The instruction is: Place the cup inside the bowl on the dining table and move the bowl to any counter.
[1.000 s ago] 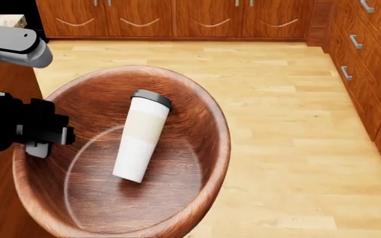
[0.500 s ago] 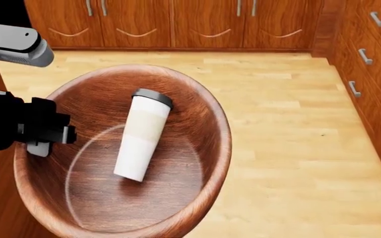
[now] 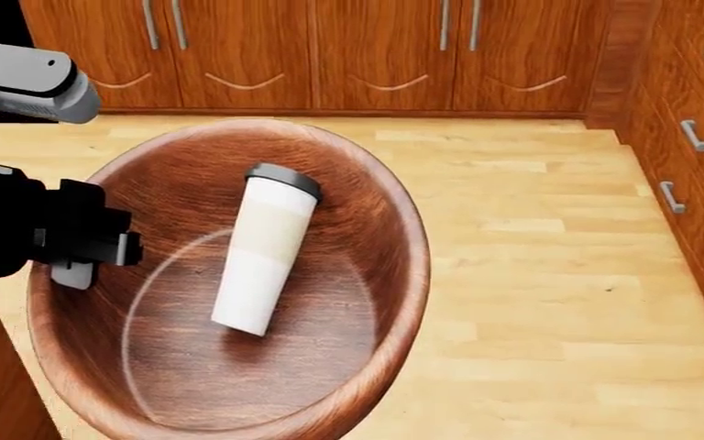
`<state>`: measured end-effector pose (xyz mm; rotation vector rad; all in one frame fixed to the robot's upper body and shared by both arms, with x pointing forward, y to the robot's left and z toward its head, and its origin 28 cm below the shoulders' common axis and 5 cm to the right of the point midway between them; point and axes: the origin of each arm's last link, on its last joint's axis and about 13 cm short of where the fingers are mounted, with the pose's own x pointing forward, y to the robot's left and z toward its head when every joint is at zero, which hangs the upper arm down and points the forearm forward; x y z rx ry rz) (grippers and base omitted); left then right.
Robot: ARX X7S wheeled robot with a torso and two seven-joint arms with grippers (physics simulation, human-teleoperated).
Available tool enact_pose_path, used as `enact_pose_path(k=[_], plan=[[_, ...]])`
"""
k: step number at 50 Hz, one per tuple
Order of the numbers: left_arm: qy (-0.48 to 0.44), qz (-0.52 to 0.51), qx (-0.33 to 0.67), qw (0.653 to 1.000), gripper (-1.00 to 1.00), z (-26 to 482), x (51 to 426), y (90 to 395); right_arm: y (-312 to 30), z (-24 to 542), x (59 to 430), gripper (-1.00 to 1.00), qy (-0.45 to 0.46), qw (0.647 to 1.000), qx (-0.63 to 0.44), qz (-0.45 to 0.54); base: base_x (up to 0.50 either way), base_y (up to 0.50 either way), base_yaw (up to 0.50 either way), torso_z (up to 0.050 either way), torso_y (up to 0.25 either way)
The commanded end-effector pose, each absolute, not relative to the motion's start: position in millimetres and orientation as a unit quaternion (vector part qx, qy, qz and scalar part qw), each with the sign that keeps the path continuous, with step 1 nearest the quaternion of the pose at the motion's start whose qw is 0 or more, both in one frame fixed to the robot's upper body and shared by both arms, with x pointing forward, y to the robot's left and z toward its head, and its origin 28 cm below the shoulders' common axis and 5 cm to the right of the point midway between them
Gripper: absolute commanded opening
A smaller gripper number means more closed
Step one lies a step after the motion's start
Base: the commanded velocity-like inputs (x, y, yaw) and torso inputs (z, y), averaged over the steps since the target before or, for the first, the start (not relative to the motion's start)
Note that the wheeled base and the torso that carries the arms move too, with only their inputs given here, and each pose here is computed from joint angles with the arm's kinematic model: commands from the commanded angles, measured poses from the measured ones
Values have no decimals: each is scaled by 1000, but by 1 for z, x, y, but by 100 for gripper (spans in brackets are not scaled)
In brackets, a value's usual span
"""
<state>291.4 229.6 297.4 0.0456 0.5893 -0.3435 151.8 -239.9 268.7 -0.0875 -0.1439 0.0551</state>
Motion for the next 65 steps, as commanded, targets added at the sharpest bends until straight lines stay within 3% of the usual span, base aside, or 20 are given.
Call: enact_pose_path(k=[1, 65], plan=[[281, -165, 11, 945, -100, 299, 294, 230, -240, 270, 150, 100, -72, 996, -50, 27, 500, 0, 0, 0, 0], [274, -152, 1, 950, -100, 288, 306, 230, -235, 266, 147, 100, -70, 995, -51, 45, 500, 0, 0, 0, 2]])
